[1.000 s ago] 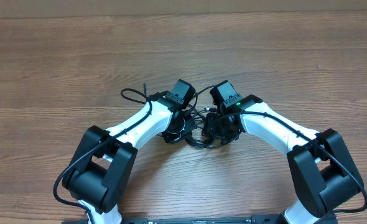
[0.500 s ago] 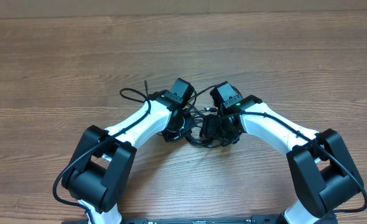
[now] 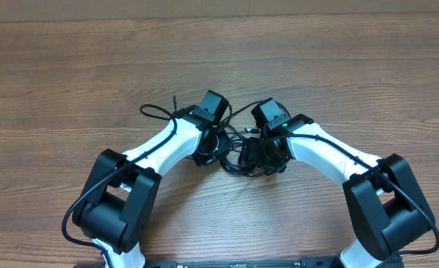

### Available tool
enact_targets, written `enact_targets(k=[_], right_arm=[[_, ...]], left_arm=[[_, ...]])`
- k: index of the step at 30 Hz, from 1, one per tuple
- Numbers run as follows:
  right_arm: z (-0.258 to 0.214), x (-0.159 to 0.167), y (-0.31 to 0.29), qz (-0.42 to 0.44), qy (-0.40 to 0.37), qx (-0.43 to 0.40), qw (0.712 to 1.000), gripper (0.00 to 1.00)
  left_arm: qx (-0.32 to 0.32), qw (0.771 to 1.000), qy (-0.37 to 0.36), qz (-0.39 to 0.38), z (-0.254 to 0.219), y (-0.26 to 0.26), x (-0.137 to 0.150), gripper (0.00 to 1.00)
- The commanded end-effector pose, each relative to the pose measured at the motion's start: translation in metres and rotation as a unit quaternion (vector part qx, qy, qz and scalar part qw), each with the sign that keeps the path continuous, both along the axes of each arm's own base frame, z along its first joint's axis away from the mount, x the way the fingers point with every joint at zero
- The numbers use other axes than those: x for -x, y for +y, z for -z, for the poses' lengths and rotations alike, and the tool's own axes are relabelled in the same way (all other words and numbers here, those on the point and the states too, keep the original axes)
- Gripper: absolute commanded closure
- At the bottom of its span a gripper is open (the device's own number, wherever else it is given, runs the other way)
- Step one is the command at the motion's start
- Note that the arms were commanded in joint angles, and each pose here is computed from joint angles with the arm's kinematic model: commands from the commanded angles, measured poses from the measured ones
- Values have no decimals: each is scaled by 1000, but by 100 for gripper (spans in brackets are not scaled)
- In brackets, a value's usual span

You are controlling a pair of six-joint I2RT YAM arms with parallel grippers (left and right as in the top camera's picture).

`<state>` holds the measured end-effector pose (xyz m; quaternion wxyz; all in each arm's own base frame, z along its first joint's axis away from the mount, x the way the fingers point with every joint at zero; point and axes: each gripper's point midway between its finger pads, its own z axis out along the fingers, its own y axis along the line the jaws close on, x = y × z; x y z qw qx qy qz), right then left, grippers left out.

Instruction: Untangle cables

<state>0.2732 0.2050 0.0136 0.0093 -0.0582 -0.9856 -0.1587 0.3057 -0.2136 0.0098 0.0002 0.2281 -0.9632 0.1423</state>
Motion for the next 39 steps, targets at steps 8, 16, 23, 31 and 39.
enact_targets(k=[8,16,23,31,39], right_arm=[[4,-3,-7,1,-10,18,1000,30],[5,-6,-13,4,-20,36,999,35],[6,-5,-15,5,-18,42,999,36],[6,-5,-16,5,-18,43,999,36],[6,-5,-16,5,-18,43,999,36]], left_arm=[[-1,1000,-9,3,-3,-8,-3,86],[-11,1000,-14,2,-2,-9,-1,96],[64,998,-4,9,-14,-17,-9,96],[181,981,-20,67,-37,-29,-23,96],[250,961,-45,114,-54,-35,-28,96]])
